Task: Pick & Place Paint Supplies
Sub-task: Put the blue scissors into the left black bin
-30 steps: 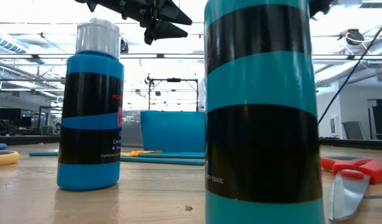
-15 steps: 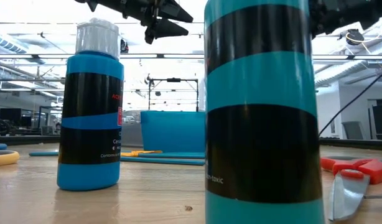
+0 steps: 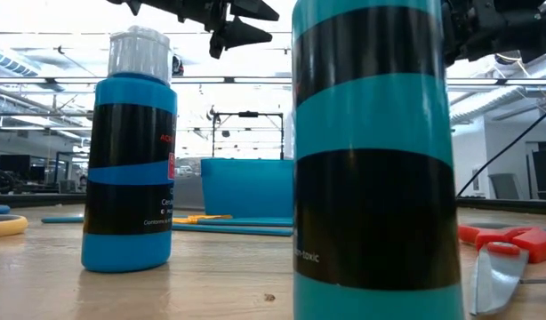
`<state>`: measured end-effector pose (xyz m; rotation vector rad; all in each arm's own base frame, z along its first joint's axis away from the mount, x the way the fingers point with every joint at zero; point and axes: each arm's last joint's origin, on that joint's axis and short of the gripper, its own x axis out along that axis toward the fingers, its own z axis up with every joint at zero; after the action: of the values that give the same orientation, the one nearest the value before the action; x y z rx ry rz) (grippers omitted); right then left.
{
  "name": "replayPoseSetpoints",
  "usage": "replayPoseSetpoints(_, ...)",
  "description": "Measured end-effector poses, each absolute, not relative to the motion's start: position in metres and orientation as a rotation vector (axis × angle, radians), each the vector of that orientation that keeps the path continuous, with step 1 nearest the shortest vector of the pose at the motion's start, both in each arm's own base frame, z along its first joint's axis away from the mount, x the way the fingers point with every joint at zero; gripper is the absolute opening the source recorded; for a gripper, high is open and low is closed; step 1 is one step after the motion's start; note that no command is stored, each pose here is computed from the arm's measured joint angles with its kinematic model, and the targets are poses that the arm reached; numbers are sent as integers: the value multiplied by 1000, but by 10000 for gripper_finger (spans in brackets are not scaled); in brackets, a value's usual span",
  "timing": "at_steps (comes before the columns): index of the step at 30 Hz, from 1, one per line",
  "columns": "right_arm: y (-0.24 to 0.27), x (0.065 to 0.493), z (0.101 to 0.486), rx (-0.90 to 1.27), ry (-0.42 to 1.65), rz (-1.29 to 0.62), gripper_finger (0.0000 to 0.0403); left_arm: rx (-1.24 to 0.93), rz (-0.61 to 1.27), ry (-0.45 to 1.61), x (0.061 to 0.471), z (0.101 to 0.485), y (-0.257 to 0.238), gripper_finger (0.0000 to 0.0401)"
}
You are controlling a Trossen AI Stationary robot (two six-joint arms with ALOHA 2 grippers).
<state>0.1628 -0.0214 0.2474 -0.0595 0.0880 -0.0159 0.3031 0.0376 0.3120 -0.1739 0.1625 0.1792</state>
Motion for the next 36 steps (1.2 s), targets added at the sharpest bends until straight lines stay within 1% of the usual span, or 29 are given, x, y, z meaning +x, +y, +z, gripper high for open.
replayPoseSetpoints(3,-21,163,249,-62,73,-16,212,-189,169,165,306,309,34,225)
replayPoseSetpoints(11,-22,163,254,-53,19,-20,212,-79,107,108,316,310,18,225)
replayPoseSetpoints(22,-22,163,255,-27,8,-20,212,-91,93,101,317,309,13,225)
replayPoseSetpoints(25,-21,163,254,8,20,-17,212,-98,94,100,317,309,13,225)
replayPoseSetpoints(27,-20,163,253,23,26,29,212,-110,94,100,317,309,13,225)
replayPoseSetpoints(33,-12,163,252,30,37,335,212,-112,94,99,317,309,13,225)
replayPoseSetpoints(36,-9,162,253,42,34,434,212,-113,94,99,317,309,13,225)
